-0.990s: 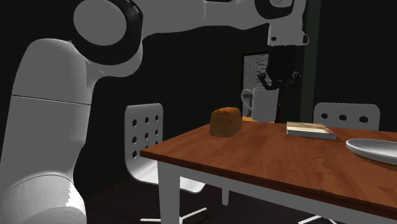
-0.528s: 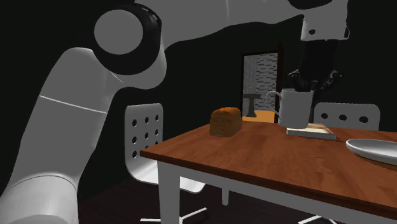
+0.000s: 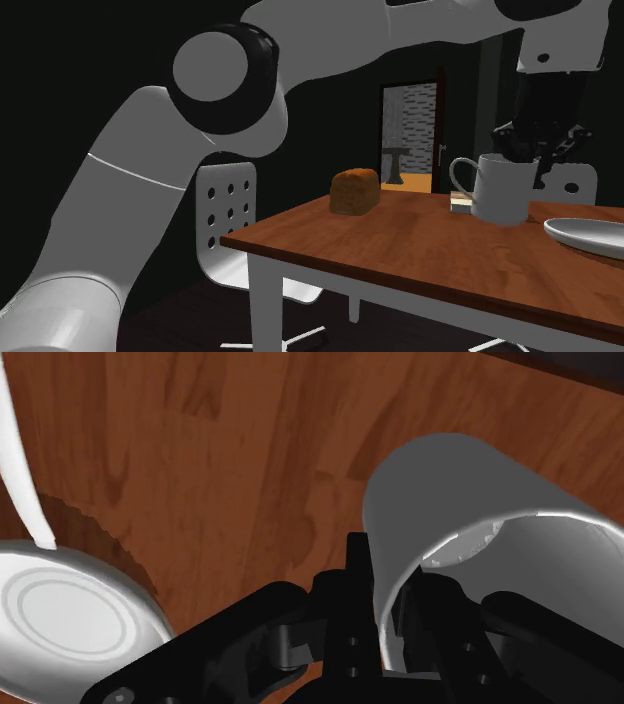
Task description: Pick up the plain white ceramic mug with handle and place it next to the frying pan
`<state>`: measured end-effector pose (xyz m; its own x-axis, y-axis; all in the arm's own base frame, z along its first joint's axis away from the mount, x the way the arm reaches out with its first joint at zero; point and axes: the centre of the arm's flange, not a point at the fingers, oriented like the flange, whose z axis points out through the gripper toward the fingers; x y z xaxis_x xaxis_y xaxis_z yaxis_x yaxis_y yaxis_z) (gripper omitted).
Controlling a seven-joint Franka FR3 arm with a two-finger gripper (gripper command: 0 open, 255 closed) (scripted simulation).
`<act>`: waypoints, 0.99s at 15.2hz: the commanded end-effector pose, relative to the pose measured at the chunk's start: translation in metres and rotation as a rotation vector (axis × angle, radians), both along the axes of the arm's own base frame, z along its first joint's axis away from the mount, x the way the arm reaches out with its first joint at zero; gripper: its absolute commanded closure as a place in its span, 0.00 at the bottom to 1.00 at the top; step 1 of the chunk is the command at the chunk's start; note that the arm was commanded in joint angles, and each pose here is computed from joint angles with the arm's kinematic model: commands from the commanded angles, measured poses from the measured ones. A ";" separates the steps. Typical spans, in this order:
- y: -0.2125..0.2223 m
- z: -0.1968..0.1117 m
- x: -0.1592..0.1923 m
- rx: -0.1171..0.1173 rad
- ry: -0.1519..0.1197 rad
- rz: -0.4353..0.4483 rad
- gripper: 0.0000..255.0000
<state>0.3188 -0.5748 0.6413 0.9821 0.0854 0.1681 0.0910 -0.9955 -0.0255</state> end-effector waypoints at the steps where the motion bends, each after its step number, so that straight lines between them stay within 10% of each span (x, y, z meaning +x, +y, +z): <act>1: 0.000 -0.010 -0.001 -0.001 0.000 0.001 1.00; 15: 0.000 -0.084 -0.001 -0.001 0.000 0.001 1.00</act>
